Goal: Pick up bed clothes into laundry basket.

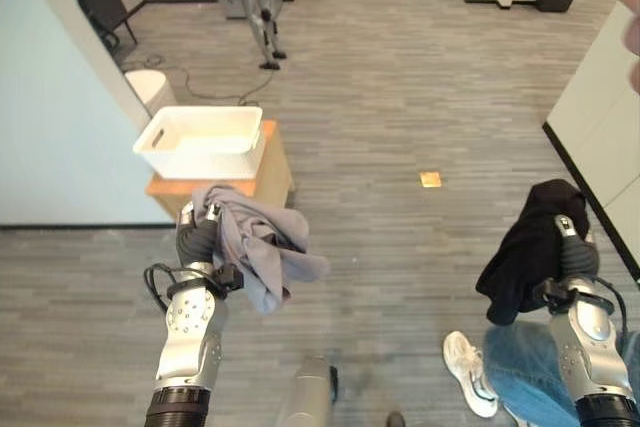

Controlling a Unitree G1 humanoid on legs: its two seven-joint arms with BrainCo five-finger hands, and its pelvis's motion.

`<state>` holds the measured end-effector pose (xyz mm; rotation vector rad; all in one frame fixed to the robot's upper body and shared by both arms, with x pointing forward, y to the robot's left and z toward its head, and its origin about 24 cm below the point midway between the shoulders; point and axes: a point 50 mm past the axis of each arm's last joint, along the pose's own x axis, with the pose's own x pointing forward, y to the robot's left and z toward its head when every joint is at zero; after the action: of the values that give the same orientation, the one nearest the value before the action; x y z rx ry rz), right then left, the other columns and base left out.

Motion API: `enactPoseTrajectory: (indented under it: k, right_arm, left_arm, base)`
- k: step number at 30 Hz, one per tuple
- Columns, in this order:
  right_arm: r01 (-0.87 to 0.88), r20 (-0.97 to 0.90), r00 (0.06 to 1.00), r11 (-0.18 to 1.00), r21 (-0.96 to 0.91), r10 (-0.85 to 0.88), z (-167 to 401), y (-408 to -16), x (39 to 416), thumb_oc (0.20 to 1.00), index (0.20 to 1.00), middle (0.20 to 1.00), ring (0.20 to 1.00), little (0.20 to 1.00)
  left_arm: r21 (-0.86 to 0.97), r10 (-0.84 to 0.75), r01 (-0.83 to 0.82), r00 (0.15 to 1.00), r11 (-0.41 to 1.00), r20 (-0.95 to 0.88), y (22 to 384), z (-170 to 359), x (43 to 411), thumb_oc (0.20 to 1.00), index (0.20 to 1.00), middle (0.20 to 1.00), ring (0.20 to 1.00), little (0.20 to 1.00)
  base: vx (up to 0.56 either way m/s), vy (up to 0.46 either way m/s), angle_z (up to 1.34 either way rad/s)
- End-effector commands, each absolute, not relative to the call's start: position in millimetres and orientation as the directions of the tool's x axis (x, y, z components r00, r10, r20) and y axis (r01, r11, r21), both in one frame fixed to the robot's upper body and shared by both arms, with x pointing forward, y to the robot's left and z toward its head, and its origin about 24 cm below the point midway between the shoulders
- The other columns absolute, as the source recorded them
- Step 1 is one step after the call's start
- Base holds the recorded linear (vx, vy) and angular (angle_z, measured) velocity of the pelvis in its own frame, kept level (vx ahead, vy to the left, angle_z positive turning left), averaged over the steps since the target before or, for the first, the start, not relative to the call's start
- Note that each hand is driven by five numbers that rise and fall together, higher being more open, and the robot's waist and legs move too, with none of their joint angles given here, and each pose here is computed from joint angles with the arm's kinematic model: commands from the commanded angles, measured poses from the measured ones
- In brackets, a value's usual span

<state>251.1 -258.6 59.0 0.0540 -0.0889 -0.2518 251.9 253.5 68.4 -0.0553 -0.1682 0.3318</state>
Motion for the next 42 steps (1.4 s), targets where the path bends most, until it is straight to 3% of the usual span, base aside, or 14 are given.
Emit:
enactPoseTrajectory:
  k: [1, 8, 13, 21, 26, 32, 33, 42]
  right_arm:
    - [0.112, 0.323, 0.941, 0.994, -0.015, -0.101, 117, -244, 276, 0.200, 0.200, 0.200, 0.200, 0.200]
    - [-0.062, 0.341, 0.939, 0.998, 0.029, 0.048, 119, -199, 285, 0.200, 0.200, 0.200, 0.200, 0.200]
    - [0.026, 0.321, 0.947, 1.000, -0.002, -0.024, 114, -229, 266, 0.200, 0.200, 0.200, 0.200, 0.200]
    - [0.137, 0.326, 0.934, 0.990, 0.042, -0.143, 118, -265, 251, 0.200, 0.200, 0.200, 0.200, 0.200]
    - [0.215, 0.283, 0.933, 0.975, 0.063, -0.224, 101, -268, 236, 0.200, 0.200, 0.200, 0.200, 0.200]
    - [0.218, 0.226, 0.945, 0.971, 0.094, -0.234, 83, -262, 228, 0.200, 0.200, 0.200, 0.200, 0.200]
    - [0.296, 0.150, 0.942, 0.954, 0.055, -0.301, 70, -282, 222, 0.200, 0.200, 0.200, 0.200, 0.200]
    - [0.288, 0.227, 0.928, 0.956, 0.062, -0.294, 85, -272, 235, 0.200, 0.200, 0.200, 0.200, 0.200]
  left_arm:
    - [-0.027, 0.218, -0.222, 0.917, 0.975, 0.334, 243, 105, 250, 0.200, 0.200, 0.200, 0.200, 0.200]
    - [0.028, 0.140, -0.163, 0.912, 0.986, 0.386, 232, 122, 263, 0.200, 0.200, 0.200, 0.200, 0.200]
    - [0.052, 0.039, -0.072, 0.880, 0.996, 0.473, 214, 144, 271, 0.200, 0.200, 0.200, 0.200, 0.200]
    - [0.074, -0.111, 0.089, 0.912, 0.993, 0.395, 187, 130, 275, 0.200, 0.200, 0.200, 0.200, 0.200]
    - [0.062, -0.207, 0.198, 0.910, 0.978, 0.359, 155, 123, 289, 0.200, 0.200, 0.200, 0.200, 0.200]
    - [0.048, -0.221, 0.217, 0.915, 0.975, 0.337, 152, 116, 285, 0.200, 0.200, 0.200, 0.200, 0.200]
    - [-0.063, 0.353, -0.349, 0.901, 0.935, 0.253, 281, 89, 225, 0.200, 0.200, 0.200, 0.200, 0.200]
    - [-0.057, 0.482, -0.484, 0.841, 0.873, 0.246, 303, 86, 210, 0.200, 0.200, 0.200, 0.200, 0.200]
  base:
    - [0.56, -0.017, -0.59]
    - [0.30, -0.008, -0.16]
    - [0.35, -0.318, 1.48]
    - [0.07, -0.269, 1.42]
    - [-0.02, -0.059, 1.53]
    - [-0.01, -0.002, 0.13]
    - [-0.02, 0.051, -0.18]
    - [0.03, 0.127, -0.02]
